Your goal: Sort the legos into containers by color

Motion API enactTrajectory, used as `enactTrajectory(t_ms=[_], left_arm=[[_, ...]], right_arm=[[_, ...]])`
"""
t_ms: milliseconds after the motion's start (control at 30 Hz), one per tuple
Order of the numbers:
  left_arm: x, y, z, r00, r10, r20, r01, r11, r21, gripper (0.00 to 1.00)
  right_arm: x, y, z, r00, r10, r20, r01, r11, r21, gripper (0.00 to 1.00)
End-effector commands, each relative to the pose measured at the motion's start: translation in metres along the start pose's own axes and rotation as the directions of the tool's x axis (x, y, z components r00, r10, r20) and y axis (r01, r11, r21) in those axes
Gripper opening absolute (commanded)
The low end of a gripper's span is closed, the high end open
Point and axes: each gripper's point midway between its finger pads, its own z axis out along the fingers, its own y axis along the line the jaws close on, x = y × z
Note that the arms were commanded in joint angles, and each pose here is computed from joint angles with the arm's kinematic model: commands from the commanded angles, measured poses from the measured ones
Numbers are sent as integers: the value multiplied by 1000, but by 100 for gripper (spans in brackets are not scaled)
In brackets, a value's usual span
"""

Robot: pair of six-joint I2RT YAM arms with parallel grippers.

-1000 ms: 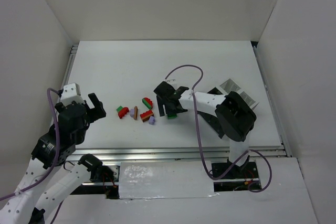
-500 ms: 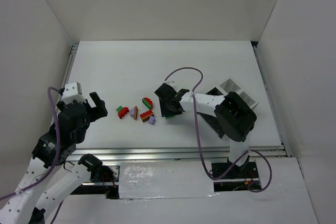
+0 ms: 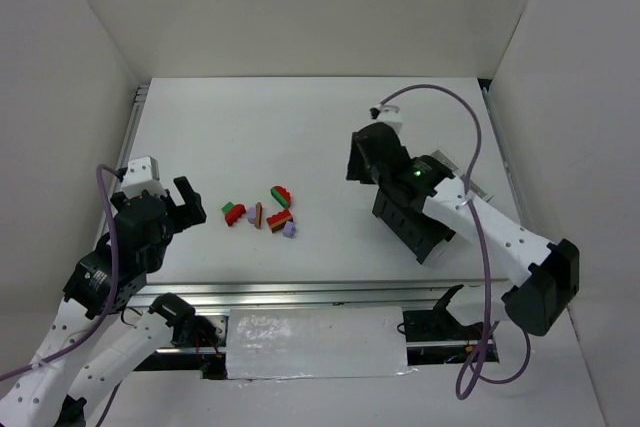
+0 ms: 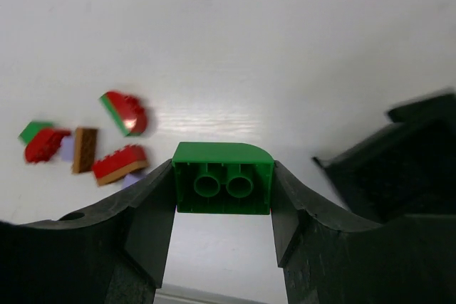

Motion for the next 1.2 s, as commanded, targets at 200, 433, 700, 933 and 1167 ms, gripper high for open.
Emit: enactTrajectory(t_ms=[200,433,700,933,1167], left_arm=[[-8,-7,1,1000,-10,30,9,999,31,99],[-8,-7,2,1000,-9,26,8,999,33,100],[-6,-10,4,1000,1,14,-1,999,41,99],[-6,-10,3,1000,1,15,-1,999,43,99],[-6,-7,6,1000,-4,13,4,1000,16,99]], right_arm=[[-1,-108,-12,998,67,17,-69,965,253,30],[4,-122,-7,998,66,-11,-59,948,311,45],[7,-132,-10,997,74,-7,-67,937,342,73],[0,-131,-14,997,80,-4,-74,935,346,99],[-3,-46,-14,999,-30,-15,32,984,174,100]])
